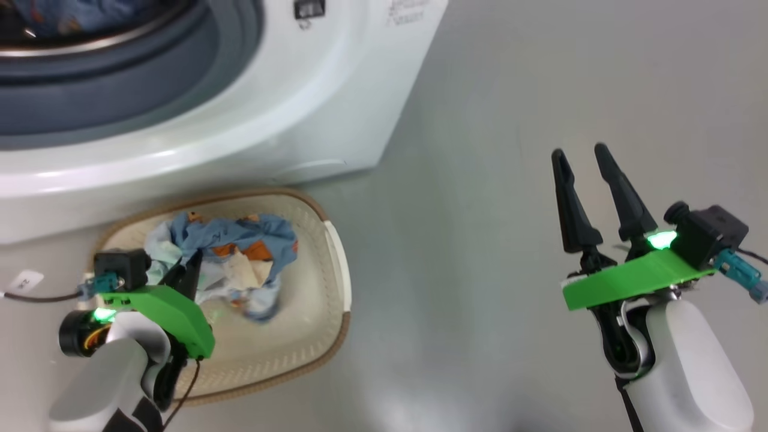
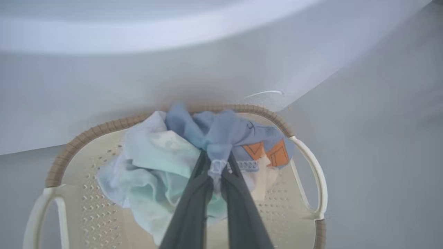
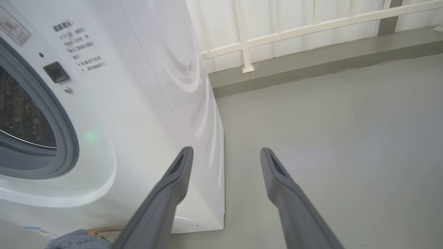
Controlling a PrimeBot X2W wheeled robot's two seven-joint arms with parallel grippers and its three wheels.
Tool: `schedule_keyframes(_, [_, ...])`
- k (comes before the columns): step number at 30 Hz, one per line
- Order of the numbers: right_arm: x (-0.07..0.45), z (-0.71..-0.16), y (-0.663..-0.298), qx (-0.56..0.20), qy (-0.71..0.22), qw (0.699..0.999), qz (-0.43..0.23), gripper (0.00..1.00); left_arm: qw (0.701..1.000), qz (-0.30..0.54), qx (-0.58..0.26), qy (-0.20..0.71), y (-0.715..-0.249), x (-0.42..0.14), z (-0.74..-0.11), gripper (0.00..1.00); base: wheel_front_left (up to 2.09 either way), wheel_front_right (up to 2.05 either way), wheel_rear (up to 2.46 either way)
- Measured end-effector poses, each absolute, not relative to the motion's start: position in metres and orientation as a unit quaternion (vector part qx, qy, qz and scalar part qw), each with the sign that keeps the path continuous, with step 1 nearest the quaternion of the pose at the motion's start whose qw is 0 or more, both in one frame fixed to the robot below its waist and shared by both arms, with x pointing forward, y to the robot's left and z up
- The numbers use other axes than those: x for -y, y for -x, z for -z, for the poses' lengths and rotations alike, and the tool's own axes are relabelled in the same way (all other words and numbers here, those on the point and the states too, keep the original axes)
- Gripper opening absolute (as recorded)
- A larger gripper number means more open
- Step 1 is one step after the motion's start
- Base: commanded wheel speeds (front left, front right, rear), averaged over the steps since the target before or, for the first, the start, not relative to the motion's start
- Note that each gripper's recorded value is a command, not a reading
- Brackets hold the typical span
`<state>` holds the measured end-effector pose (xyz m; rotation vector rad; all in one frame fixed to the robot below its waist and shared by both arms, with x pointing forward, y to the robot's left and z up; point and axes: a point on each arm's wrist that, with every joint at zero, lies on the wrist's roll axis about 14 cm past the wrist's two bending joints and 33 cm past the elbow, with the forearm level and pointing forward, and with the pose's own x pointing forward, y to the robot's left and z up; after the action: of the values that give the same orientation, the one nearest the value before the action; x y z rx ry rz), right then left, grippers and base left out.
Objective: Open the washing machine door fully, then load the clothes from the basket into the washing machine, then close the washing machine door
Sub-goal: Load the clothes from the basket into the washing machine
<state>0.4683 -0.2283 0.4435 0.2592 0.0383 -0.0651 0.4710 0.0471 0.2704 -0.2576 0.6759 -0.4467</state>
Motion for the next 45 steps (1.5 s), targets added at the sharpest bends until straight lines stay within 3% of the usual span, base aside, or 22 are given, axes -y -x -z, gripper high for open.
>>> schedule_keyframes(18, [0.215,-0.489,-0.435,0.021,-0.133,0.991,0.004,1.00,0.968,0.171,-0.088,0.162,-0.466,-0.074,-0.437,0.00,0.00,0.00,0.00])
schedule_keyframes(31, [0.211,-0.512,-0.419,0.047,-0.130,0.990,-0.011,1.00,0.976,0.143,0.057,0.156,-0.452,-0.097,-0.531,0.00,0.00,0.00,0.00])
schedule_keyframes(45, [0.211,-0.517,-0.415,0.052,-0.131,0.990,-0.013,1.00,0.977,0.139,0.062,0.147,-0.447,-0.097,-0.534,0.00,0.00,0.00,0.00])
